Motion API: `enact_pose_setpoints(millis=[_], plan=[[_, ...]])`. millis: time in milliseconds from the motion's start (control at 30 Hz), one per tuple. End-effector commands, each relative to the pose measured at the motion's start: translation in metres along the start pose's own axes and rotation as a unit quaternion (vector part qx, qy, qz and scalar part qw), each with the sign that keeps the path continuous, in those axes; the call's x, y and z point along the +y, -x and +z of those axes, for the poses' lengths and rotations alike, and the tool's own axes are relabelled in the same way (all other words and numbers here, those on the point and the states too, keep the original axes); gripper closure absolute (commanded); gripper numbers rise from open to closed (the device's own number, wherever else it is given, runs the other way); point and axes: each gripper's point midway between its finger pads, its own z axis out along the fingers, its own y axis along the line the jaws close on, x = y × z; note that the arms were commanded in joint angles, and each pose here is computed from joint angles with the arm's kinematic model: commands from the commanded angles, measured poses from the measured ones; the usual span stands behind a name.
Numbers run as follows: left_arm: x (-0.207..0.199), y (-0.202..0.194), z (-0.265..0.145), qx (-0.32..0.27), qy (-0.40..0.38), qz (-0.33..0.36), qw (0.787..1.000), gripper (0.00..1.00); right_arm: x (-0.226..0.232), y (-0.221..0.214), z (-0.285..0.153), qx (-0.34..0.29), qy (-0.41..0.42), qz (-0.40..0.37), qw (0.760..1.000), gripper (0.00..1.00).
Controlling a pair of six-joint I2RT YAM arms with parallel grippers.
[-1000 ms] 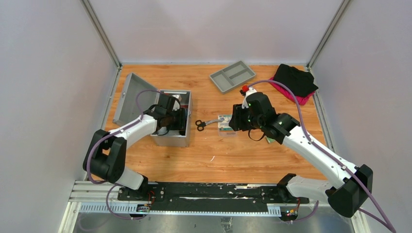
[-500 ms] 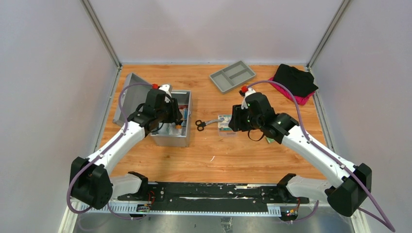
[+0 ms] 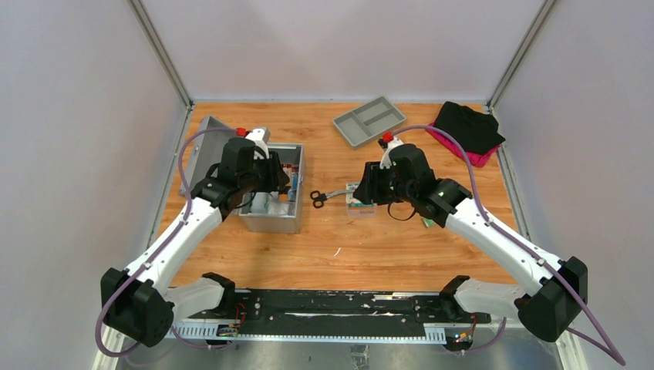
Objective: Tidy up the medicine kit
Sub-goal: Pick up the pill bottle from the medicine box, then place the pill bottle at the center of the board.
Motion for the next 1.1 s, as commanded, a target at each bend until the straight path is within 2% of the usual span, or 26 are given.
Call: enact_pose_setpoints(millis=[0, 100, 167, 333, 467, 567, 767, 1067], plan=[[-0.028, 0.041, -0.025, -0.052, -0.053, 0.019, 0.997, 0.64, 0.036, 0.020, 0.007, -0.032, 0.096, 0.033, 0.994, 0.51], [-0.044, 0.048, -0.033, -0.056, -0.088, 0.011, 0.995, 0.68, 0.055, 0.032, 0.005, -0.048, 0.142, 0.034, 0.988, 0.50], [-0.058, 0.051, -0.037, -0.059, -0.111, 0.003, 0.992, 0.70, 0.052, 0.038, 0.000, -0.062, 0.130, 0.028, 0.989, 0.50], [-0.099, 0.041, -0.036, -0.057, -0.131, 0.013, 0.990, 0.71, 0.007, 0.046, -0.032, -0.124, 0.016, 0.015, 0.992, 0.50], [-0.138, 0.004, -0.012, -0.010, -0.166, 0.019, 0.986, 0.73, -0.051, 0.047, -0.074, -0.172, -0.130, -0.009, 0.976, 0.48], [-0.156, -0.030, 0.007, 0.029, -0.171, 0.031, 0.984, 0.73, -0.072, 0.045, -0.107, -0.204, -0.177, -0.011, 0.963, 0.48], [-0.167, -0.089, 0.047, 0.096, -0.167, 0.044, 0.980, 0.73, -0.089, 0.040, -0.143, -0.244, -0.207, -0.005, 0.947, 0.49], [-0.150, -0.148, 0.084, 0.171, -0.134, 0.072, 0.973, 0.72, -0.094, 0.033, -0.139, -0.222, -0.221, -0.013, 0.949, 0.48]])
